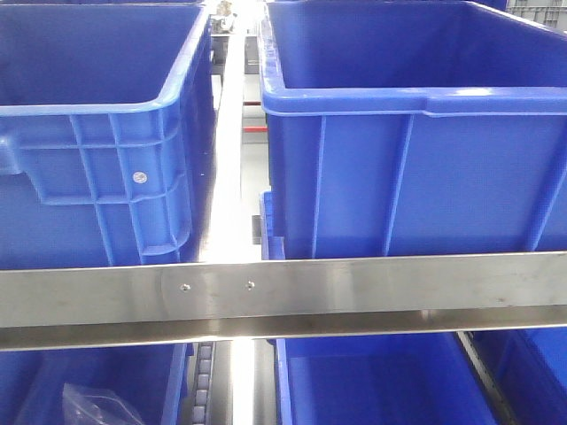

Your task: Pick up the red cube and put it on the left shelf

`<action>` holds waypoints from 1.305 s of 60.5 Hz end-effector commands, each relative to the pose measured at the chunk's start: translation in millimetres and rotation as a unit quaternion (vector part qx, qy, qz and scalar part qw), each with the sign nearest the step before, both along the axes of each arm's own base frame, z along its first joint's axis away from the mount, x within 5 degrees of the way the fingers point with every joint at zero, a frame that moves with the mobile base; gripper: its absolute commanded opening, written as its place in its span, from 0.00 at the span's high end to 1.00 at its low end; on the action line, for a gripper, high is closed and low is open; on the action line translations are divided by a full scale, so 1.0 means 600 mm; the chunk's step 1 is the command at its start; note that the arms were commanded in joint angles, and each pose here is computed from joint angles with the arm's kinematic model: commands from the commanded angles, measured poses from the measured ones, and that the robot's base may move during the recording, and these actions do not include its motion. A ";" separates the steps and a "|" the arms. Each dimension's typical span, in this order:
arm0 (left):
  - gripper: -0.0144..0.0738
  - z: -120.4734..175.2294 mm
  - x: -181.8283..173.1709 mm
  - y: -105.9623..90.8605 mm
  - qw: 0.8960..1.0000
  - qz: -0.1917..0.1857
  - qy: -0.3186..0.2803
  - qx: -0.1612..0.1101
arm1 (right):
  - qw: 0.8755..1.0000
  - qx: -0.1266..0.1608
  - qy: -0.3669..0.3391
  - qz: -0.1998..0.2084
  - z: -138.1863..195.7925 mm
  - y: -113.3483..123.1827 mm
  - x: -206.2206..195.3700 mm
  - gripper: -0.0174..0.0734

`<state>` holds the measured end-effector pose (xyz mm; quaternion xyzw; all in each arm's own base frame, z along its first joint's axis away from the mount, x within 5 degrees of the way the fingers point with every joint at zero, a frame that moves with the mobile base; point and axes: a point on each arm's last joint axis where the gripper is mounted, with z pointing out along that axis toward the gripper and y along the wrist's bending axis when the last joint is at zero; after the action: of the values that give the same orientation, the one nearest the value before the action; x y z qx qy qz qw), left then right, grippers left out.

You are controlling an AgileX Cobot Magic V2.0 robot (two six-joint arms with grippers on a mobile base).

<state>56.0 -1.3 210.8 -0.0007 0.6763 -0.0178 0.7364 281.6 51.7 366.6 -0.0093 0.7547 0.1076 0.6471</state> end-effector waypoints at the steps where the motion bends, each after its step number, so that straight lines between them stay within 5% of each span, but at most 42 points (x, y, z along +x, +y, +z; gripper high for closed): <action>1: 0.72 0.000 -0.001 0.000 0.999 -0.002 -0.037 -0.001 | 0.997 0.007 -0.071 -0.006 0.044 -0.004 -0.012 0.75; 30: 0.72 0.000 -0.001 0.000 0.999 -0.002 -0.037 -0.001 | 1.000 -0.010 -0.029 -0.004 0.017 -0.014 -0.046 0.75; 79: 0.72 0.000 -0.001 0.000 0.999 -0.002 -0.037 -0.001 | 0.992 -0.022 0.002 -0.124 -0.217 -0.099 -0.301 0.75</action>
<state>56.0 -1.3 210.8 -0.0007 0.6763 -0.0178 0.7364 108.8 -4.7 232.8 0.0684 0.7926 0.0264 0.6053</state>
